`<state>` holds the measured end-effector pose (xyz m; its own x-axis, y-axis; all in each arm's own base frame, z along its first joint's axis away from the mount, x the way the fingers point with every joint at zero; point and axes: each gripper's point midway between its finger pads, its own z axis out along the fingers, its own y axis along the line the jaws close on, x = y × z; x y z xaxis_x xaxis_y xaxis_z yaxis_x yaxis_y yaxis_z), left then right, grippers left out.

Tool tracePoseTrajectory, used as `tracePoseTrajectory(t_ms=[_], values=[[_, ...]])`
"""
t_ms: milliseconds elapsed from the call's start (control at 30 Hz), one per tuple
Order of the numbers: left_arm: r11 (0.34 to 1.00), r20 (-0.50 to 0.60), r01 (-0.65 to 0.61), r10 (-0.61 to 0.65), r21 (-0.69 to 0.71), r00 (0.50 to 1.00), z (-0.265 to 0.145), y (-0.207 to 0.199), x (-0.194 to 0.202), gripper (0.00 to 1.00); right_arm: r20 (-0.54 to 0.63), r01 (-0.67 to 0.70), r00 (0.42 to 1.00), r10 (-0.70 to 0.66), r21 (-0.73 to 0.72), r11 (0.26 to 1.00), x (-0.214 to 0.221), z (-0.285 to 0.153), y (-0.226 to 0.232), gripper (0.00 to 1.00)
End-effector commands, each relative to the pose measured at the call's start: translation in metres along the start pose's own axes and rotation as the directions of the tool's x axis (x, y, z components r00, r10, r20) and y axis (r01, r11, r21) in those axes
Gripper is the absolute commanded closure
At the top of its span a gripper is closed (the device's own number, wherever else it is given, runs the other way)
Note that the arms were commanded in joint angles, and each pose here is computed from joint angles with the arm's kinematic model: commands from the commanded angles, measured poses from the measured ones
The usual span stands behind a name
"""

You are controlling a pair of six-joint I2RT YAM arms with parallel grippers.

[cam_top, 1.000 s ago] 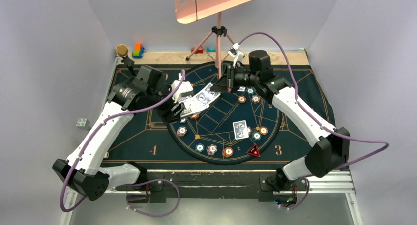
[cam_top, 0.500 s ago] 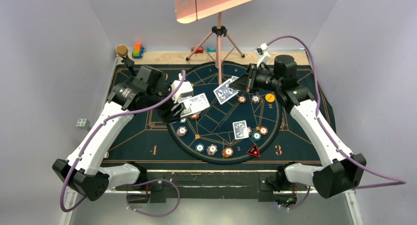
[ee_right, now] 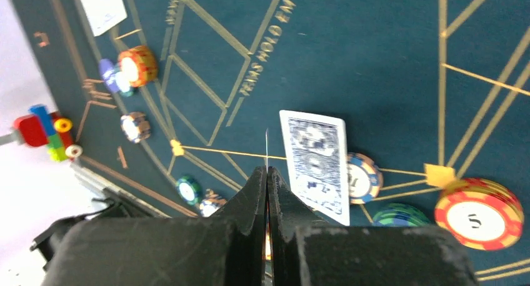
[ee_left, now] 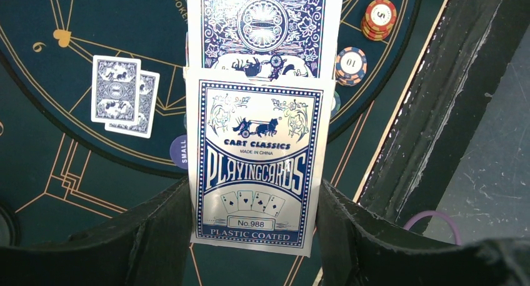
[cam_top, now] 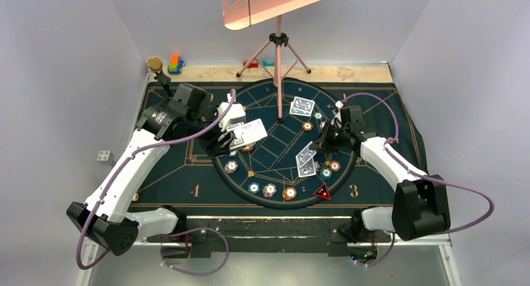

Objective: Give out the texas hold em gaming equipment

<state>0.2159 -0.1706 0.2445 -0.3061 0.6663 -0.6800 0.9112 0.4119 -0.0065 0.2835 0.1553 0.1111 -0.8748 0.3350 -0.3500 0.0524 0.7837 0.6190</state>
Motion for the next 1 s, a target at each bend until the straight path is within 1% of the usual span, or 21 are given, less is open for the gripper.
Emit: tracePoseTrajectory(t_ms=[0, 133, 200, 233, 267, 300, 433, 567, 633, 700, 767, 800, 867, 967], values=[[0.999, 0.066, -0.04, 0.039, 0.013, 0.997, -0.007, -0.003, -0.015, 1.0, 0.102, -0.015, 0.995, 0.0, 0.152, 0.988, -0.017, 0.004, -0.03, 1.0], [0.999, 0.068, -0.039, 0.037, 0.023, 0.997, -0.007, -0.004, -0.016, 1.0, 0.072, -0.036, 0.997, 0.018, 0.256, 0.966, -0.007, 0.01, -0.055, 1.0], [0.999, 0.071, -0.04, 0.038, 0.026, 0.997, -0.007, -0.005, -0.018, 1.0, 0.046, -0.051, 0.998, 0.04, 0.283, 0.958, 0.001, 0.012, -0.063, 0.88], [0.999, 0.073, -0.04, 0.038, 0.027, 0.997, -0.007, -0.004, -0.018, 1.0, 0.038, -0.058, 0.998, 0.049, 0.287, 0.956, 0.005, 0.013, -0.065, 0.78], [0.999, 0.071, -0.041, 0.039, 0.03, 0.997, -0.007, -0.005, -0.018, 1.0, 0.03, -0.061, 0.998, 0.055, 0.294, 0.954, 0.009, 0.014, -0.068, 0.71], [0.999, 0.071, -0.041, 0.039, 0.033, 0.997, -0.007, -0.005, -0.018, 1.0, 0.027, -0.068, 0.998, 0.063, 0.308, 0.949, 0.011, 0.013, -0.071, 0.67], [0.998, 0.073, -0.043, 0.04, 0.04, 0.997, -0.007, -0.006, -0.019, 1.0, 0.064, -0.079, 0.996, 0.06, 0.372, 0.925, 0.009, -0.004, -0.076, 0.61], [0.998, 0.072, -0.047, 0.043, 0.045, 0.996, -0.007, -0.007, -0.019, 1.0, 0.163, -0.079, 0.987, 0.018, 0.379, 0.922, -0.015, -0.035, -0.058, 0.58], [0.998, 0.073, -0.05, 0.046, 0.044, 0.996, -0.007, -0.007, -0.019, 1.0, 0.212, -0.063, 0.977, -0.017, 0.362, 0.93, -0.029, -0.05, -0.041, 0.57], [0.998, 0.071, -0.048, 0.044, 0.047, 0.996, -0.007, -0.008, -0.018, 1.0, 0.24, 0.006, 0.968, -0.075, 0.278, 0.961, -0.041, -0.06, -0.007, 0.51], [0.998, 0.07, -0.047, 0.044, 0.051, 0.997, -0.006, -0.008, -0.018, 1.0, 0.27, 0.116, 0.952, -0.145, 0.118, 0.986, -0.051, -0.067, 0.045, 0.39], [0.998, 0.069, -0.046, 0.043, 0.052, 0.997, -0.006, -0.008, -0.018, 1.0, 0.269, 0.168, 0.948, -0.17, 0.03, 0.985, -0.051, -0.07, 0.071, 0.31], [0.998, 0.071, -0.047, 0.043, 0.051, 0.997, -0.006, -0.008, -0.018, 1.0, 0.246, 0.259, 0.944, -0.218, -0.145, 0.955, -0.047, -0.074, 0.121, 0.22], [0.998, 0.069, -0.045, 0.041, 0.051, 0.997, -0.006, -0.008, -0.018, 1.0, 0.222, 0.322, 0.939, -0.263, -0.299, 0.898, -0.044, -0.075, 0.17, 0.15]])
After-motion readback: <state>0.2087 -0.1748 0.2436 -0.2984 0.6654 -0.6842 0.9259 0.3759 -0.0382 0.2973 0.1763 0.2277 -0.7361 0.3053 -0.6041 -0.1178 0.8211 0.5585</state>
